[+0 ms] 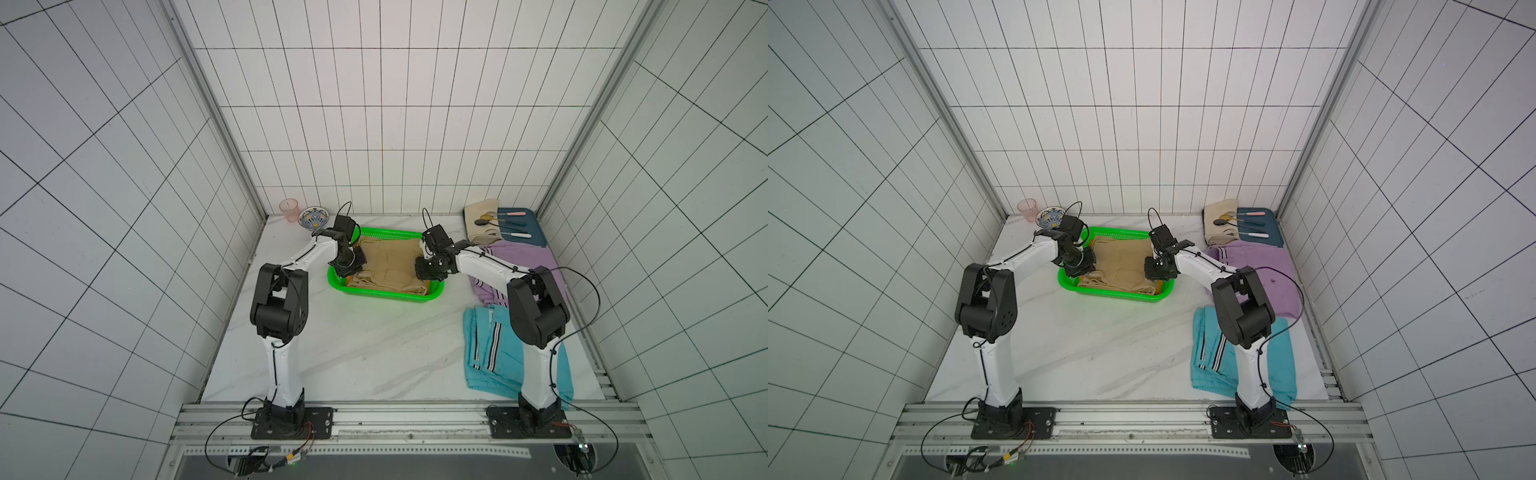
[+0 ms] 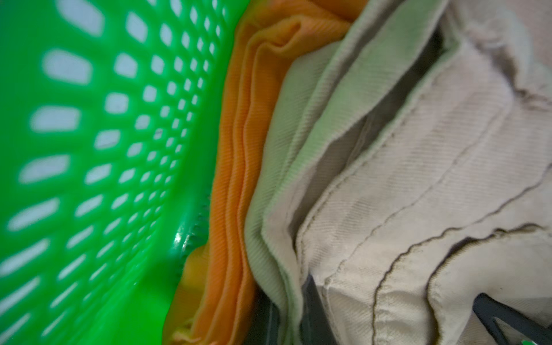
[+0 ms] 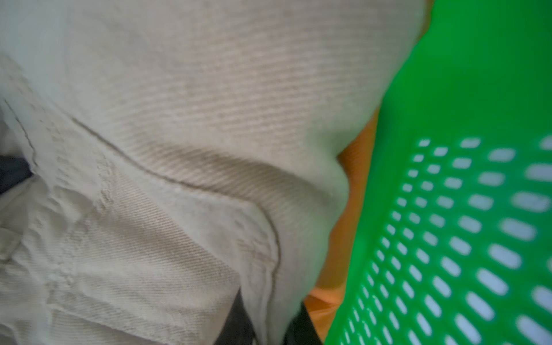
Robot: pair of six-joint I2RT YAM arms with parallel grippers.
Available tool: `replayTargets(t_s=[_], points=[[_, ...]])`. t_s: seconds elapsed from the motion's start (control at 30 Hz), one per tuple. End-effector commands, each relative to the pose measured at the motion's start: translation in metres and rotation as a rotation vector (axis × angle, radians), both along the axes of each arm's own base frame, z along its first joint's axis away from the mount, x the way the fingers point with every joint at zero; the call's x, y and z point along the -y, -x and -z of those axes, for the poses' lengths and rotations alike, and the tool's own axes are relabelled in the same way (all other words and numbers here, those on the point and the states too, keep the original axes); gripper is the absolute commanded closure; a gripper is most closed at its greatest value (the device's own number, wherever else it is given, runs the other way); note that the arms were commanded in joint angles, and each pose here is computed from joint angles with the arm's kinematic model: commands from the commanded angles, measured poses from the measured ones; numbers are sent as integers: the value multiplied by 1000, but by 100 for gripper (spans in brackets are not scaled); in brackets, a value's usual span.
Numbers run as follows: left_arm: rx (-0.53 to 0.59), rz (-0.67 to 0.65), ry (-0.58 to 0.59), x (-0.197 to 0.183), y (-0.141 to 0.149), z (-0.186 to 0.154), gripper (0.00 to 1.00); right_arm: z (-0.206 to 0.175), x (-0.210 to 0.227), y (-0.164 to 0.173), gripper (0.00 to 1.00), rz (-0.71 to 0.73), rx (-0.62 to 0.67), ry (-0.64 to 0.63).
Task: Put the folded long pants in the basket
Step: Place the long pant in the basket, then move the long pant to the center of the board.
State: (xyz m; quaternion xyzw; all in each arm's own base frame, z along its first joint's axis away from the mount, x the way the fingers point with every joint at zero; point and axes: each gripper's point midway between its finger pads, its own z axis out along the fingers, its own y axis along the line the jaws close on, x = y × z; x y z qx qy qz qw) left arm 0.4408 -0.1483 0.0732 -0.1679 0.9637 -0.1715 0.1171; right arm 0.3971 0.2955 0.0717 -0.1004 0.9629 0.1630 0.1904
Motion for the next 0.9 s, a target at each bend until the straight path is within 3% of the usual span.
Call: replayTargets(t_s=[0.0,0.07,0.2,0.27,0.37,0.5,0.67,0.87], points=[[138,-53,-7,-18,-12,-38,49,-18,31,-7,63,41,98,93],[172,-68,5,-19,-5,-56,43,-38,33,-5,58,31,146,84],[260,-103,15,-24,15,-100,43,-88,42,6,55,15,283,130],[310,-91,32,-17,25,-118,50,-108,37,17,54,-4,314,93],[355,-4,112,16,41,-132,71,-113,18,38,56,-37,288,-21],[299,92,172,52,51,-112,100,-73,-8,62,65,-65,133,-155],[144,57,169,48,39,-52,100,-12,-16,69,70,-24,-34,-161],[22,9,215,41,35,-10,100,17,-19,70,72,4,-124,-153]])
